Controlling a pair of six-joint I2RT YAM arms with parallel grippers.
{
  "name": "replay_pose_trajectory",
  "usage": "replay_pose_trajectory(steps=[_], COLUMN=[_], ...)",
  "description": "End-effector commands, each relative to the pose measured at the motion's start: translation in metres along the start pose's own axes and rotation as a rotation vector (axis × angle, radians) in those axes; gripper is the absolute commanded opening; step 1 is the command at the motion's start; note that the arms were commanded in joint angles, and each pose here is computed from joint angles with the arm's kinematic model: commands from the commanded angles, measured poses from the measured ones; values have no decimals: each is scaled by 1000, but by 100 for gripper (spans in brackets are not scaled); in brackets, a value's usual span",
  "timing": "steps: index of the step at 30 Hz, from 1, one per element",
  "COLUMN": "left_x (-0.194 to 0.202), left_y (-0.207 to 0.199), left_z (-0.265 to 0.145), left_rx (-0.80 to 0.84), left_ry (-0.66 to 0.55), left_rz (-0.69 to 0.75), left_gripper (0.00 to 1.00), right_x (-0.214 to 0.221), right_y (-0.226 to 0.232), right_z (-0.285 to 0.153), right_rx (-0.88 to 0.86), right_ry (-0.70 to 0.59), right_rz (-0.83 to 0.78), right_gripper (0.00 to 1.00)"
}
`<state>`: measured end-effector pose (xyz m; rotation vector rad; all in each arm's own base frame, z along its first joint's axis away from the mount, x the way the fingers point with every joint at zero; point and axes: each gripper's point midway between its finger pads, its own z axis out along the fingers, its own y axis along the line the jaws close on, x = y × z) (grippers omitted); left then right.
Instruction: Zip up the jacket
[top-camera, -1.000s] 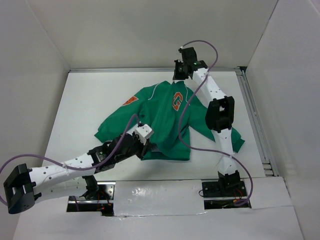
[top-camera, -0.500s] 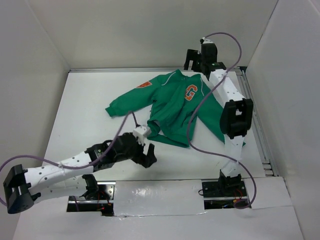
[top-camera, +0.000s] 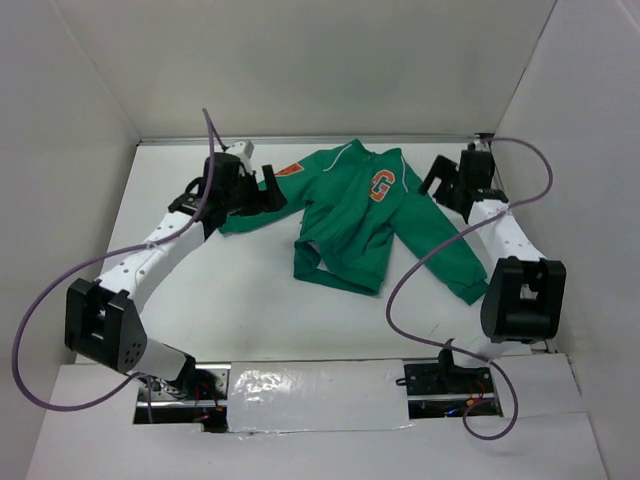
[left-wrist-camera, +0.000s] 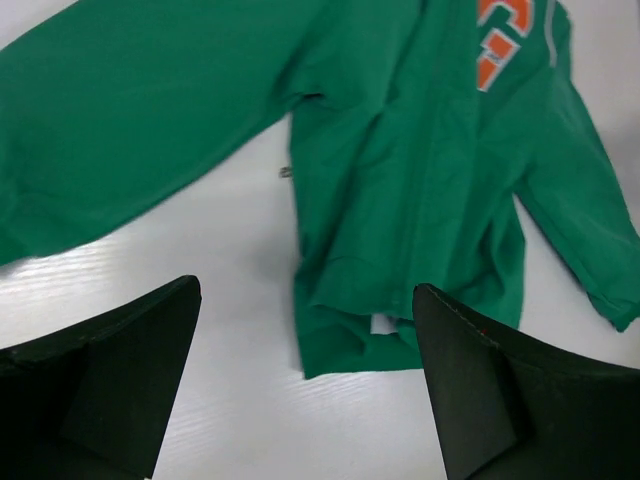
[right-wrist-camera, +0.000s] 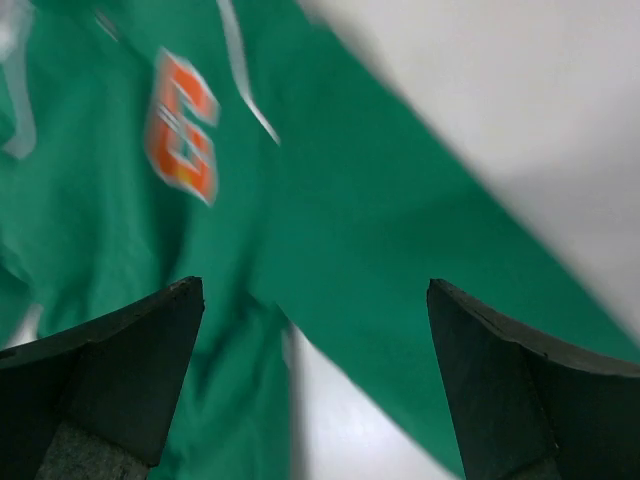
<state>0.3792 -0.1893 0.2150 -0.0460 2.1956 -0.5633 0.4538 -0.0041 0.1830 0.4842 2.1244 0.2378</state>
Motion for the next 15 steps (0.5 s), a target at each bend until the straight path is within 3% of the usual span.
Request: replay_pose_trajectory(steps=[1, 3, 7, 15], left_x=[-23, -28, -24, 12], left_y=[23, 29, 41, 22], left_z=[-21, -36, -56, -86], left_rx=[29, 90, 61, 164], left_ry=[-29, -77, -119, -64], left_rz=[-35, -49, -83, -104], left_gripper=[99, 99, 99, 99], right_x=[0, 8, 26, 29], right_y=[-1, -10, -16, -31], right_z=[-40, -63, -97, -161], right_rx=[-37, -21, -40, -1], right_ry=[-77, -125, -173, -304], right_rz=[77, 101, 124, 109], right_gripper=[100, 100, 100, 100])
